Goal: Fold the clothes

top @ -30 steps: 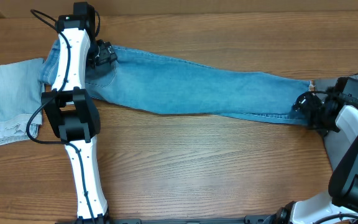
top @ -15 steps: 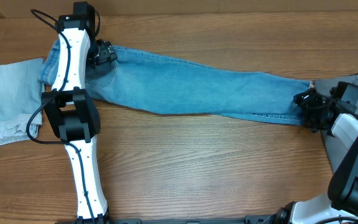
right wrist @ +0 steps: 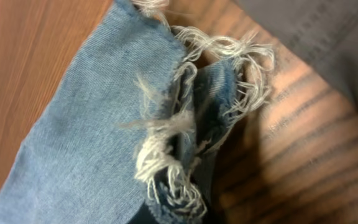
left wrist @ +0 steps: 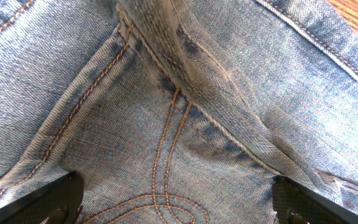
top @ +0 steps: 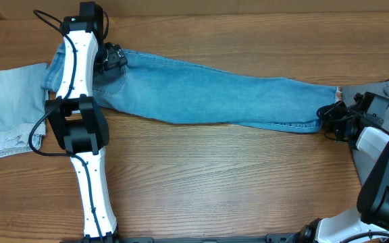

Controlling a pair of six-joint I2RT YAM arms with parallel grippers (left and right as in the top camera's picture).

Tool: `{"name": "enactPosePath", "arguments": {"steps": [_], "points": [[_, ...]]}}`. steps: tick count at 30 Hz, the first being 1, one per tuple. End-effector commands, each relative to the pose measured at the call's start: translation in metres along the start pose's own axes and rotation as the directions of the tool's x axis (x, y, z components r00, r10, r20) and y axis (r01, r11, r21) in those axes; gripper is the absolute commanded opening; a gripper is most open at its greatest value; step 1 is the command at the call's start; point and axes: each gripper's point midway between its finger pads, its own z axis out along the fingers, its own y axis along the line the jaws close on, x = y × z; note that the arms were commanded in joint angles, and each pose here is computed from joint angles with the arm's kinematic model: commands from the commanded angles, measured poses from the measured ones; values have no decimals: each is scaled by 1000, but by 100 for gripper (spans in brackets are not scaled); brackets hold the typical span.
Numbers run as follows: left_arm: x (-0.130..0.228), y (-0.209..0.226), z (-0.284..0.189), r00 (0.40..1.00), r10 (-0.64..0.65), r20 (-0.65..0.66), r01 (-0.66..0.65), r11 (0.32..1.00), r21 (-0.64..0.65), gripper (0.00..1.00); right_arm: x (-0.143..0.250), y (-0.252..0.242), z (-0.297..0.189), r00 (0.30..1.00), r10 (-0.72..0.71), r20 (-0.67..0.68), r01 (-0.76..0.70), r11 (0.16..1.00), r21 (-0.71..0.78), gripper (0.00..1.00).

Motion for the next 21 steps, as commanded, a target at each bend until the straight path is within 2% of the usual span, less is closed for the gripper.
{"name": "enactPosePath", "arguments": {"steps": [1,6,9,11,12,14,16,20,21], "points": [[-1,-4,-9,1000,21,10,-21,1000,4,97,-7,-7,-1,999,-36,19,37,999,-9,4],[-18,-21,-59,995,22,97,-30,997,78,93,-32,-27,-12,987,-142,73,141,990,20,4],[-21,-31,-99,986,32,163,-50,993,109,93,-46,-30,-22,983,-157,91,159,987,-22,4],[-17,-37,-106,985,45,165,-64,992,113,92,-47,-31,-23,979,-184,89,186,982,-23,4],[-13,-38,-105,987,52,154,-69,992,108,88,-46,-31,-23,976,-201,86,203,979,-21,4],[-8,-38,-97,990,58,130,-70,993,90,77,-42,-29,-23,972,-228,58,229,973,-16,4],[-3,-36,-89,993,61,102,-70,995,78,46,-42,-22,-26,965,-260,19,260,965,-14,4],[11,-25,-64,998,64,16,-64,997,40,9,-70,5,-46,960,-281,-3,281,960,-10,4],[17,-23,-53,998,68,-18,-67,997,26,4,-86,19,-58,953,-302,8,302,953,-5,4]]}}
